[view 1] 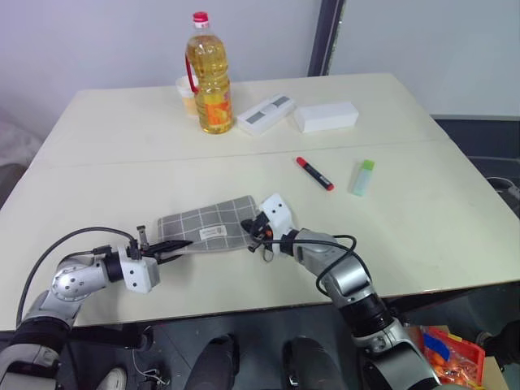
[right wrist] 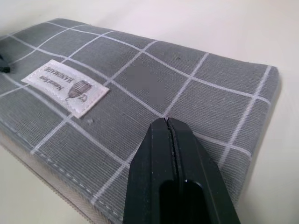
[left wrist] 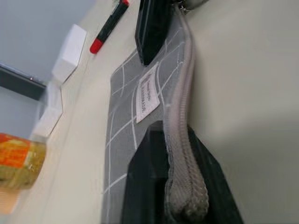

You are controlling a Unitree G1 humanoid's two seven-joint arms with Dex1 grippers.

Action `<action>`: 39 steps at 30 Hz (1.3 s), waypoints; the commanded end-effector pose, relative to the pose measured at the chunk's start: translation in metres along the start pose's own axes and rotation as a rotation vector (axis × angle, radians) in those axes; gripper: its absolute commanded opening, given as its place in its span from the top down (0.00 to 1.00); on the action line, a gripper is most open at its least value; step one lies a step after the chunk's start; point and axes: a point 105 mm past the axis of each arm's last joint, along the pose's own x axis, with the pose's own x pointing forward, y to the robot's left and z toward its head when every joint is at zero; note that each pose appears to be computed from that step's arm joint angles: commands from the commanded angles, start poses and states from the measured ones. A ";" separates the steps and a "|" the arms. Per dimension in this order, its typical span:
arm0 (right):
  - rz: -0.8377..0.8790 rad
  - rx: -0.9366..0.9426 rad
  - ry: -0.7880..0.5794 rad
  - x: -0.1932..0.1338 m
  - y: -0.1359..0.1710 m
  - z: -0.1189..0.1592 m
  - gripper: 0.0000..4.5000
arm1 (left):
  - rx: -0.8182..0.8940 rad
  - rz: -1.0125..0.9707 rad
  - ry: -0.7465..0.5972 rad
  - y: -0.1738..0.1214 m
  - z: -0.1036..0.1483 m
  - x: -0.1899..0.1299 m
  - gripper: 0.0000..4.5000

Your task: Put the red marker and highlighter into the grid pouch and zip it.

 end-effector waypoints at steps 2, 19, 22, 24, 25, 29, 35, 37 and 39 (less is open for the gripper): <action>-0.066 -0.043 -0.106 -0.009 -0.021 0.030 1.00 | -0.103 0.103 -0.001 0.005 0.001 0.005 0.99; -0.091 -0.057 -0.151 -0.066 -0.068 0.075 0.01 | -0.434 0.545 0.034 0.043 0.026 0.057 1.00; -0.109 -0.034 -0.150 -0.061 -0.068 0.074 0.01 | -0.427 0.534 0.031 0.042 0.028 0.059 1.00; -0.109 -0.003 -0.166 -0.058 -0.066 0.077 0.01 | -0.425 0.531 0.027 0.042 0.029 0.060 1.00; -0.110 0.018 -0.171 -0.056 -0.065 0.078 0.01 | -0.418 0.521 0.024 0.042 0.030 0.062 1.00; -0.134 0.102 -0.164 -0.047 -0.064 0.076 0.01 | -0.409 0.511 0.018 0.041 0.031 0.064 1.00; -0.125 0.149 -0.164 -0.039 -0.057 0.075 0.43 | -0.407 0.515 0.013 0.041 0.031 0.066 1.00; -0.116 0.140 -0.153 -0.037 -0.053 0.073 0.67 | -0.406 0.518 0.014 0.042 0.031 0.066 1.00; -0.111 0.137 -0.149 -0.037 -0.051 0.073 0.91 | -0.404 0.521 0.016 0.042 0.031 0.065 1.00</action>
